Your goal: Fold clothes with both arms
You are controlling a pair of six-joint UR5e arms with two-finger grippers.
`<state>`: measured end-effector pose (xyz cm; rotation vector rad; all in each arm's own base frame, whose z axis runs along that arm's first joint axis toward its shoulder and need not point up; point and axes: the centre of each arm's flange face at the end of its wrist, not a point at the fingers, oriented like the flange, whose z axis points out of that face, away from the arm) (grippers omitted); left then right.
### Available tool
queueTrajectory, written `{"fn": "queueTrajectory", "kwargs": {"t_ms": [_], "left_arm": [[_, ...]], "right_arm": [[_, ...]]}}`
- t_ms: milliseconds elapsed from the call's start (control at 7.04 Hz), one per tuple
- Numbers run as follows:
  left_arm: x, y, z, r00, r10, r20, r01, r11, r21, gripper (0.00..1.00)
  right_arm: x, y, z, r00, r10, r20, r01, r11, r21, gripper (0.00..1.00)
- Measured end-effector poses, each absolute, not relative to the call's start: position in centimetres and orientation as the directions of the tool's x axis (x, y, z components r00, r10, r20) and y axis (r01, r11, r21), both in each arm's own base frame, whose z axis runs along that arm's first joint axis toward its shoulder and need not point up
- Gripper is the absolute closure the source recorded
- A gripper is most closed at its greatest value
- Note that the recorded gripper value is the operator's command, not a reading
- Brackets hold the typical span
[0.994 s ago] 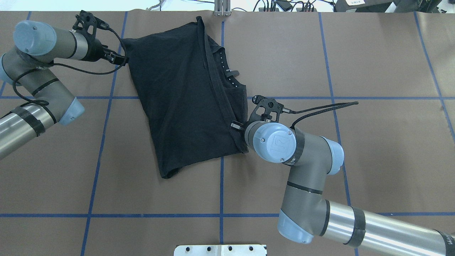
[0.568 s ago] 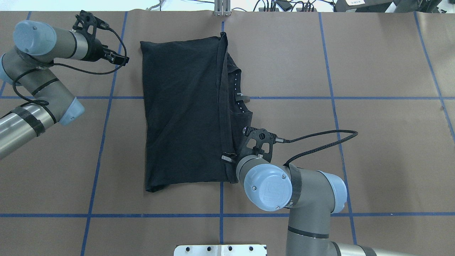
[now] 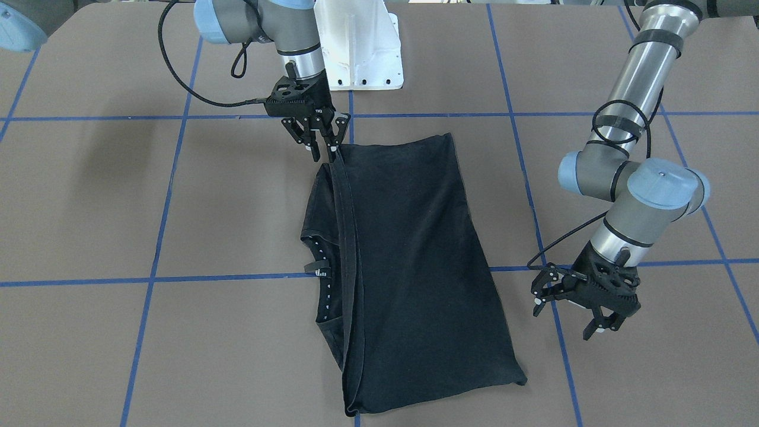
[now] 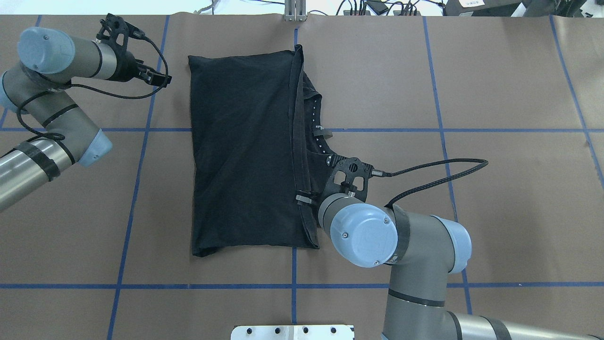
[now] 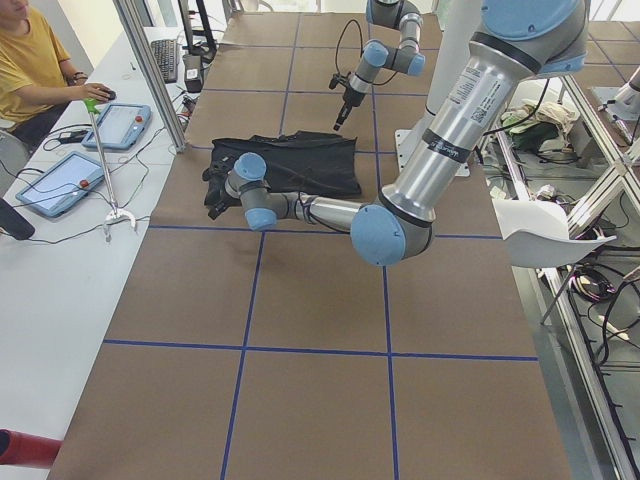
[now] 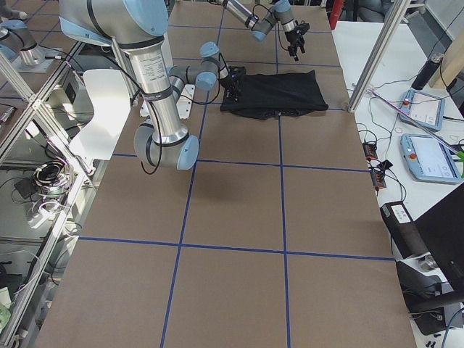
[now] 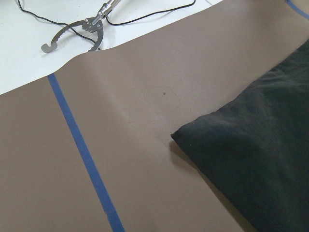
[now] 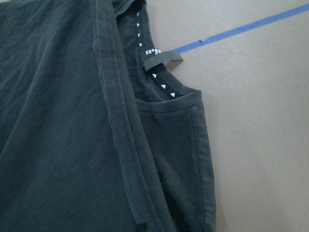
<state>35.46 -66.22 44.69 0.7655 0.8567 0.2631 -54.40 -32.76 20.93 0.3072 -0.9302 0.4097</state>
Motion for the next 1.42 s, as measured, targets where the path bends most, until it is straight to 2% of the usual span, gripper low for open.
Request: {"fn": "queueTrajectory", "kwargs": {"t_ms": [426,852,1420], "left_arm": [[35.5,-66.2,44.3,0.641,0.501,-0.582,0.088,0.705,0.704,0.00],[35.4,-66.2,44.1,0.638,0.504,-0.582,0.089,0.703,0.706,0.00],[35.4,-66.2,44.0,0.638,0.504,-0.582,0.090,0.702,0.706,0.00]], "right_arm": [[-55.2,-37.2,20.1,0.623,0.165,0.764,-0.437,0.884,0.165,0.00],[-62.8,-43.7,18.3,0.754,0.179,0.632,-0.396,0.891,0.221,0.00],[-66.1,-45.8,20.6,0.887,0.097,0.451,-0.242,0.931,0.275,0.00]]}}
